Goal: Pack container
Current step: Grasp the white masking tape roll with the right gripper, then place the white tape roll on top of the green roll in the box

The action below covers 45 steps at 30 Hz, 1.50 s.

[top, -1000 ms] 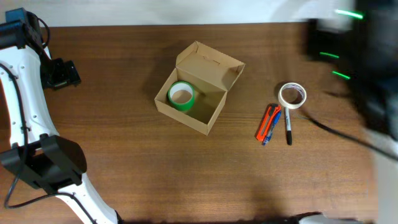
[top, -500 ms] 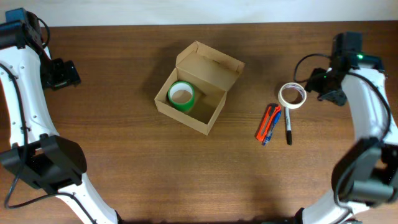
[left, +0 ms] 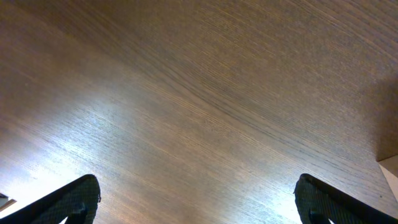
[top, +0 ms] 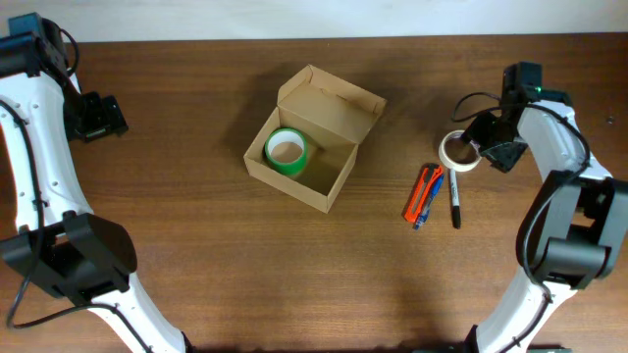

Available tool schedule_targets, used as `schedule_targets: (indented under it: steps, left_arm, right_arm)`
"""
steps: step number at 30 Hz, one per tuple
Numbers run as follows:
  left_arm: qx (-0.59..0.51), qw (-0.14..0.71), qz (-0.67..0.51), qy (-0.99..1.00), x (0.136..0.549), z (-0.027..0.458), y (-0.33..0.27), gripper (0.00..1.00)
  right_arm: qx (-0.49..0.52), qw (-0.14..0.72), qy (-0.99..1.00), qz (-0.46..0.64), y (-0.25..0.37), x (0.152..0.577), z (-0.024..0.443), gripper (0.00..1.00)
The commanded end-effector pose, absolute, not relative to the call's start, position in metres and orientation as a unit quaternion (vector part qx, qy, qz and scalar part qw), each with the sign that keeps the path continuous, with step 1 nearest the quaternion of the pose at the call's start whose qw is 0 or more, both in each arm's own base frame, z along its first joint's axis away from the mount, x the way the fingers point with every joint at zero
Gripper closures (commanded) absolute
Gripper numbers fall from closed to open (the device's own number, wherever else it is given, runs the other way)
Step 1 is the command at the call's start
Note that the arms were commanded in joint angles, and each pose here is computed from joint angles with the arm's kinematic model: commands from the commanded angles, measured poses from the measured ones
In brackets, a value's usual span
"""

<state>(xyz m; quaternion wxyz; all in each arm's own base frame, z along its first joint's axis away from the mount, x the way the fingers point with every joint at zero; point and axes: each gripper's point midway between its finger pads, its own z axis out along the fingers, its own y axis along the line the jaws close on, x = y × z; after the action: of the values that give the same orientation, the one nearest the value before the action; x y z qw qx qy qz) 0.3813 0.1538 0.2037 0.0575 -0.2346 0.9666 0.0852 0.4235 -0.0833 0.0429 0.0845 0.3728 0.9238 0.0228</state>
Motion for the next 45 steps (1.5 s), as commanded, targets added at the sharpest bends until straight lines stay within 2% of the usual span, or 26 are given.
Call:
schedule_targets:
  steps: [1, 4, 11, 14, 15, 17, 18, 19, 23, 26, 28, 32, 36, 38, 41, 45]
  left_arm:
    - [-0.229, 0.05, 0.087, 0.968, 0.38, 0.199, 0.155, 0.0]
    - [-0.229, 0.049, 0.087, 0.968, 0.38, 0.199, 0.155, 0.0]
    - [-0.229, 0.049, 0.087, 0.968, 0.38, 0.199, 0.155, 0.0]
    - [-0.229, 0.049, 0.087, 0.968, 0.38, 0.199, 0.155, 0.0]
    - [-0.229, 0.049, 0.087, 0.968, 0.38, 0.199, 0.155, 0.0]
    - [-0.229, 0.049, 0.087, 0.968, 0.38, 0.199, 0.155, 0.0]
    - [-0.229, 0.05, 0.087, 0.968, 0.38, 0.199, 0.155, 0.0]
    - [-0.229, 0.049, 0.087, 0.968, 0.38, 0.199, 0.155, 0.0]
    - [-0.229, 0.049, 0.087, 0.968, 0.38, 0.199, 0.155, 0.0]
    - [-0.229, 0.049, 0.087, 0.968, 0.38, 0.199, 0.155, 0.0]
    - [-0.229, 0.049, 0.087, 0.968, 0.38, 0.199, 0.155, 0.0]
    - [-0.229, 0.049, 0.087, 0.968, 0.38, 0.199, 0.155, 0.0]
    - [-0.229, 0.05, 0.087, 0.968, 0.38, 0.199, 0.155, 0.0]
    - [-0.229, 0.049, 0.087, 0.968, 0.38, 0.199, 0.155, 0.0]
    - [-0.229, 0.049, 0.087, 0.968, 0.38, 0.199, 0.155, 0.0]
    - [-0.229, 0.049, 0.087, 0.968, 0.38, 0.199, 0.155, 0.0]
  right_arm:
    - [0.406, 0.078, 0.91, 0.03, -0.084, 0.427, 0.034, 0.34]
    - [0.412, 0.069, 0.908, 0.026, -0.084, 0.426, 0.025, 0.41]
    - [0.433, 0.04, 0.9, 0.014, -0.085, 0.417, 0.004, 0.43]
    - [0.435, 0.034, 0.9, 0.009, -0.086, 0.415, -0.001, 0.51]
    - [0.437, 0.033, 0.899, 0.008, -0.086, 0.415, -0.002, 0.56]
    - [0.437, 0.029, 0.899, 0.006, -0.086, 0.413, -0.005, 0.83]
    - [0.437, 0.029, 0.899, 0.005, -0.086, 0.413, -0.005, 0.93]
    - [0.437, 0.029, 0.899, 0.005, -0.086, 0.413, -0.005, 0.96]
    - [0.412, 0.041, 0.91, 0.017, -0.084, 0.421, 0.008, 0.96]
    - [0.362, 0.085, 0.927, 0.044, -0.08, 0.442, 0.045, 0.96]
    - [0.314, 0.135, 0.937, 0.067, -0.073, 0.461, 0.09, 0.96]
    - [0.174, 0.261, 0.945, 0.096, -0.044, 0.485, 0.217, 0.96]
    - [0.025, 0.359, 0.927, 0.101, 0.015, 0.473, 0.331, 0.96]
    - [-0.063, 0.386, 0.915, 0.096, 0.063, 0.455, 0.37, 0.96]
    - [-0.152, 0.393, 0.905, 0.066, 0.123, 0.432, 0.383, 0.96]
    - [-0.223, 0.376, 0.899, 0.035, 0.193, 0.419, 0.362, 0.96]
